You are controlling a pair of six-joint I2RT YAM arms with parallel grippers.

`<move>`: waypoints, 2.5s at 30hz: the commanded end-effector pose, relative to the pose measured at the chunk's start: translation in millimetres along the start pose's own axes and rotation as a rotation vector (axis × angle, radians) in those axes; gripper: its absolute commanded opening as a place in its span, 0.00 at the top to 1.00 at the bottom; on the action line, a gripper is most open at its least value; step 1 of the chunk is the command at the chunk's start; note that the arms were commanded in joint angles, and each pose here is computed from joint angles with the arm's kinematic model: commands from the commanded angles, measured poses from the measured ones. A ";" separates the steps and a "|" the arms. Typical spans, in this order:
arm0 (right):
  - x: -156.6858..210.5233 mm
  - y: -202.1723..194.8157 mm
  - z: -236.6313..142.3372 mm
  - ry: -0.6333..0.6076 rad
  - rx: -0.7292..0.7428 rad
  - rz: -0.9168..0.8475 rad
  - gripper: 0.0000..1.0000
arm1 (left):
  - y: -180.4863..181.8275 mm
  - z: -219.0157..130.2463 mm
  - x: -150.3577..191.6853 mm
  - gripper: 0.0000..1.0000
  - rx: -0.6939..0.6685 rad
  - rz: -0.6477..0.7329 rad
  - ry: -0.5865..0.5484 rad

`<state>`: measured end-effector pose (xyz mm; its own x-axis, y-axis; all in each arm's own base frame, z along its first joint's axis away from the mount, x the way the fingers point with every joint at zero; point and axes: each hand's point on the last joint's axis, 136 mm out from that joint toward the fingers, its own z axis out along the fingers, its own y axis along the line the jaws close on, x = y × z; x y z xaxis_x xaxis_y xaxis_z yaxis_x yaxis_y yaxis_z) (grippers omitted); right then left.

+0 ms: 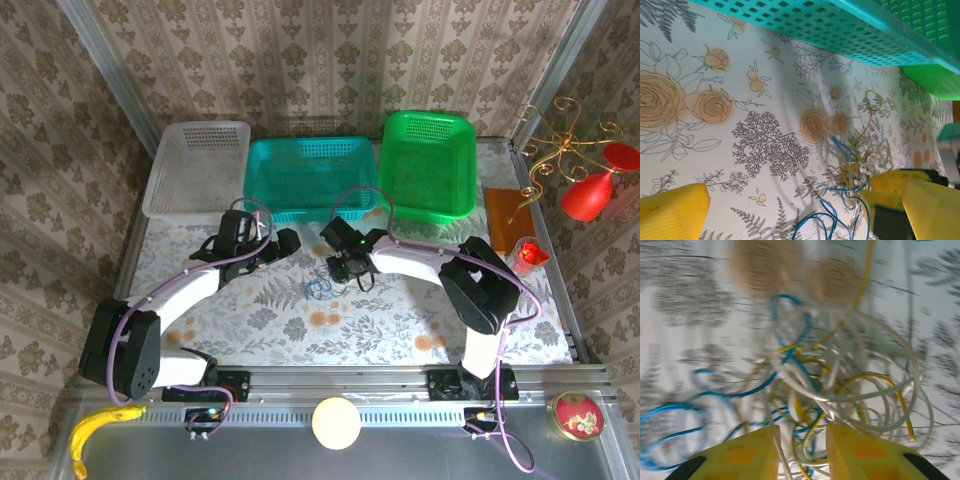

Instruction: Untangle the cables

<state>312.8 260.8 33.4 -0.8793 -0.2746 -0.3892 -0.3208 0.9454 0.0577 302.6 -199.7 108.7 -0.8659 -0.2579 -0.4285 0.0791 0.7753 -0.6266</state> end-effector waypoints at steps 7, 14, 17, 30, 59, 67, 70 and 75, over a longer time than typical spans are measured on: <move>13.1 -45.2 -23.6 -0.041 0.008 0.146 0.69 | -9.7 10.7 18.4 0.00 -0.019 0.085 0.075; 0.2 -17.6 -61.5 -0.092 -0.151 0.139 0.60 | -12.2 15.3 21.1 0.00 -0.029 0.094 0.084; -4.1 2.4 -68.0 -0.089 -0.224 0.112 0.56 | -10.4 11.2 13.6 0.00 -0.032 0.069 0.043; -0.1 68.6 -28.1 0.032 -0.338 0.014 0.52 | -5.4 -22.7 -41.5 0.00 0.015 -0.041 -0.109; -73.1 39.1 -159.3 -0.336 -0.535 0.192 1.00 | -57.0 -44.6 -44.9 0.11 0.246 0.017 -0.167; -94.2 24.3 -199.3 -0.468 -0.585 0.265 1.00 | -106.9 -40.2 -42.5 0.23 0.384 0.029 -0.179; -95.3 21.2 -201.4 -0.479 -0.580 0.276 1.00 | -121.1 -37.6 -41.2 0.25 0.423 0.023 -0.183; -96.4 20.4 -201.5 -0.481 -0.584 0.286 1.00 | -134.9 -31.4 -39.2 0.24 0.438 0.027 -0.180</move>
<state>321.5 272.6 249.0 -0.7579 0.1697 -0.6299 -0.3512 0.7076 0.6132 301.1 -267.7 203.6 -0.7968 -0.3219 -0.5113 0.3022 0.5205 -0.7986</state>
